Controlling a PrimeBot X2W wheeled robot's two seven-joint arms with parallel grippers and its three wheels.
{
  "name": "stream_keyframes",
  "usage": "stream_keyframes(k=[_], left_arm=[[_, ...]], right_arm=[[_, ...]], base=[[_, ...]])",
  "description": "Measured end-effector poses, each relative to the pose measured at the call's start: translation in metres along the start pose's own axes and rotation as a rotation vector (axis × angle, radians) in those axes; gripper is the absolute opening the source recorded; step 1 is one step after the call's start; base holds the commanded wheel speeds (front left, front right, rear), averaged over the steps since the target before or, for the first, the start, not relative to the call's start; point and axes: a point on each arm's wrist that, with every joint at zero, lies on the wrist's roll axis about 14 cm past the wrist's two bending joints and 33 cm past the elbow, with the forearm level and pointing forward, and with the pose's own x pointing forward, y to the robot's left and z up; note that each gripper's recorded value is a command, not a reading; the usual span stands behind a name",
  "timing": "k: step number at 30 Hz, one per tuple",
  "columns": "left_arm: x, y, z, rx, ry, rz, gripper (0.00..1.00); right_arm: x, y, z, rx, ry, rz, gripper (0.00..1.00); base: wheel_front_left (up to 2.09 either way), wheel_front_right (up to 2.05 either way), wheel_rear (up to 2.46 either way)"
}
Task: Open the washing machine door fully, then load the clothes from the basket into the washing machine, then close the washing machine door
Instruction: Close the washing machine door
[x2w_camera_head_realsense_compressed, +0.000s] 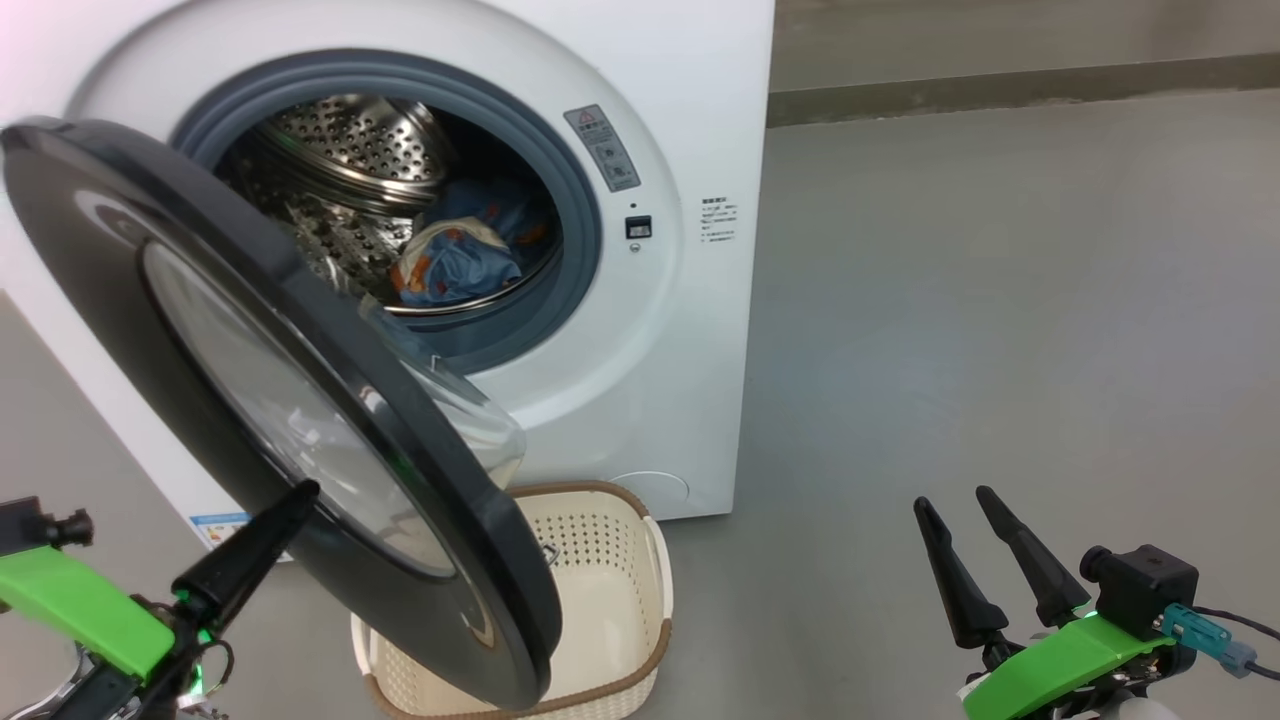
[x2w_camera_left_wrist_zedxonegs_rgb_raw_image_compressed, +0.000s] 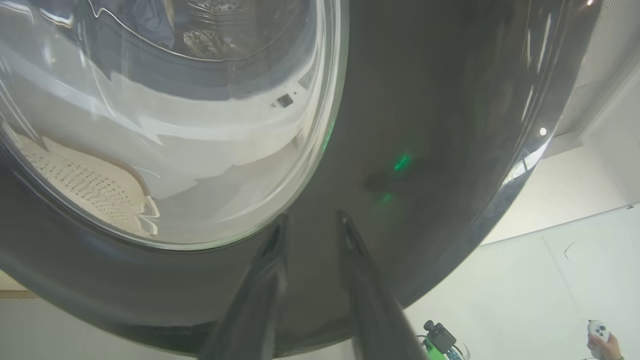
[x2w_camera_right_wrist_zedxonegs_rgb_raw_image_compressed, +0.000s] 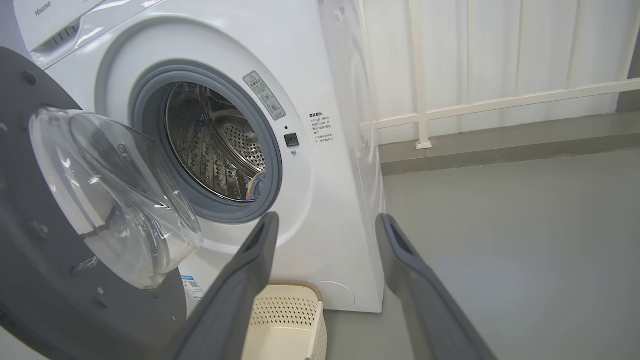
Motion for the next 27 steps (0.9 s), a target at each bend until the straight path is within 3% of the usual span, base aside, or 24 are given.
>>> stream_keyframes(k=[8,19,27], left_arm=[[-0.019,0.008,0.024,0.152,-0.152,0.089,1.00],[-0.046,0.031,0.035,0.644,-0.390,0.297,1.00],[-0.056,0.043,0.024,0.830,-0.495,0.313,1.00]], right_arm=[[0.007,0.008,0.000,0.005,-0.001,0.024,1.00],[0.009,0.006,0.002,0.006,-0.009,0.019,1.00],[0.007,0.003,0.005,0.002,-0.018,0.013,1.00]], base=[[0.00,0.00,0.00],[0.00,0.00,0.00],[0.00,0.00,0.00]])
